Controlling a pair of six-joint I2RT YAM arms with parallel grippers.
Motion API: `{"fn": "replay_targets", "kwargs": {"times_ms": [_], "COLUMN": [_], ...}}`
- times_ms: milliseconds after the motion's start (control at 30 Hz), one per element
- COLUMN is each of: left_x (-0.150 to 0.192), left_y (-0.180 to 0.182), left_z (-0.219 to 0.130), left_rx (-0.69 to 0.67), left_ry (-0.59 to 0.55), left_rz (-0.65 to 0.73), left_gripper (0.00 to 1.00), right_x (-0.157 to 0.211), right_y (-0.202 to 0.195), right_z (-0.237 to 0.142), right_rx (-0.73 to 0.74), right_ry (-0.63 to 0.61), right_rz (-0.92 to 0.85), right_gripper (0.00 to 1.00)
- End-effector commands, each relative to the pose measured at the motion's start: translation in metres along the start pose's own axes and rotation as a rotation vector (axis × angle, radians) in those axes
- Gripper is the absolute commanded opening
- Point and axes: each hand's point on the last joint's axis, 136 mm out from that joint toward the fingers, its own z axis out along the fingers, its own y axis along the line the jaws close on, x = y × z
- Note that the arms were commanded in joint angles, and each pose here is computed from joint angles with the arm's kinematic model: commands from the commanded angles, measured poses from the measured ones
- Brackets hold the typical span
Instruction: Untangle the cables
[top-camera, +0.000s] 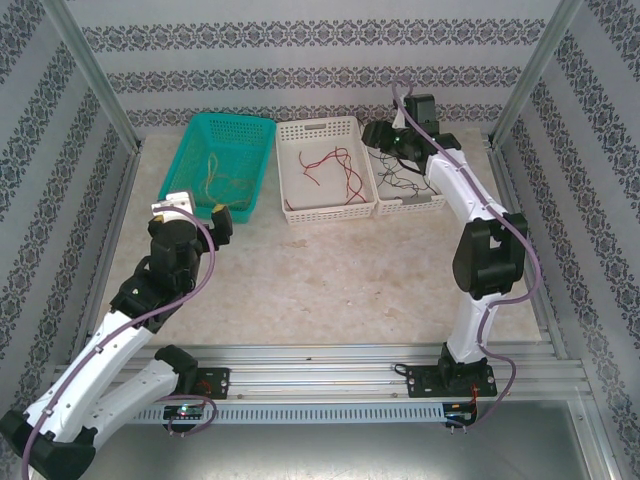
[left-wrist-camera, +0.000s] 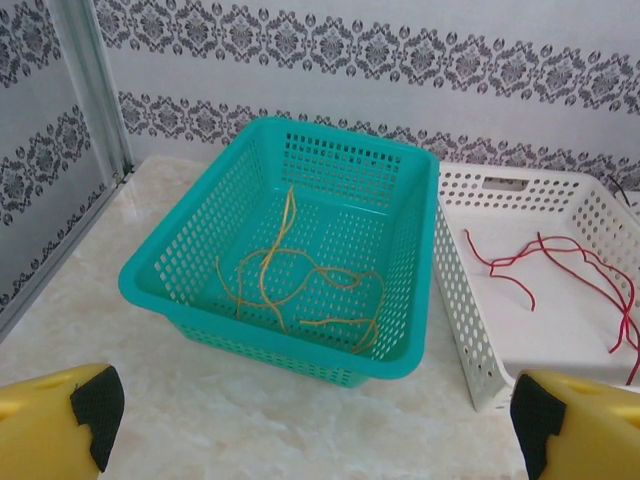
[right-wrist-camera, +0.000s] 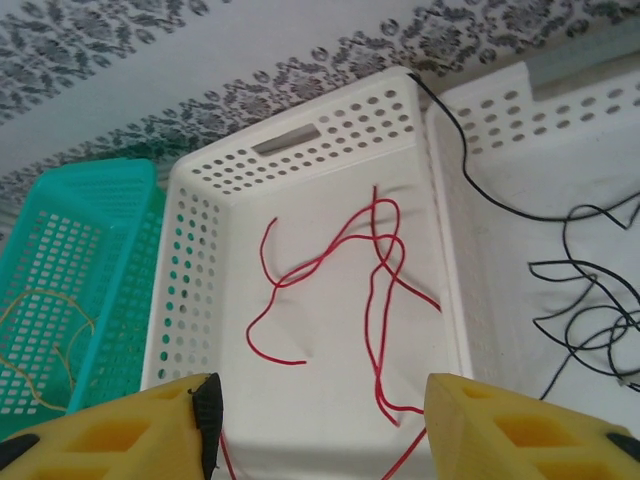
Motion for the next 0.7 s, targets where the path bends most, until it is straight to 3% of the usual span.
{"fn": "replay_targets", "kwargs": {"times_ms": [0, 367, 567, 667], "left_x": [-0.001, -0.003, -0.004, -0.004], "left_y": [0.004, 0.0, -0.001, -0.002], "left_z": [0.002, -0.001, -0.003, -0.003], "left_rx": [-0.015, 0.017, 0.031, 0.04], "left_ry": [-0.012, -0.026, -0.029, -0.031], "left_rz": [-0.017, -0.026, -0.033, -0.034], "left_gripper": [1.0, 1.0, 1.0, 1.0], "right_x": [0.013, 0.043, 0.074, 0.083], "right_y": [-0.017, -0.002, -0.007, -0.01], "right_z": [0.001, -0.07, -0.116, -0.141], "right_rx": [0.039, 0.169, 0.207, 0.205], "right_ry": [0.019, -0.093, -0.141, -0.175], "right_rz": [0.028, -0.214, -0.264, -0.269], "right_gripper": [0.59, 0.73, 0.86, 0.98]}}
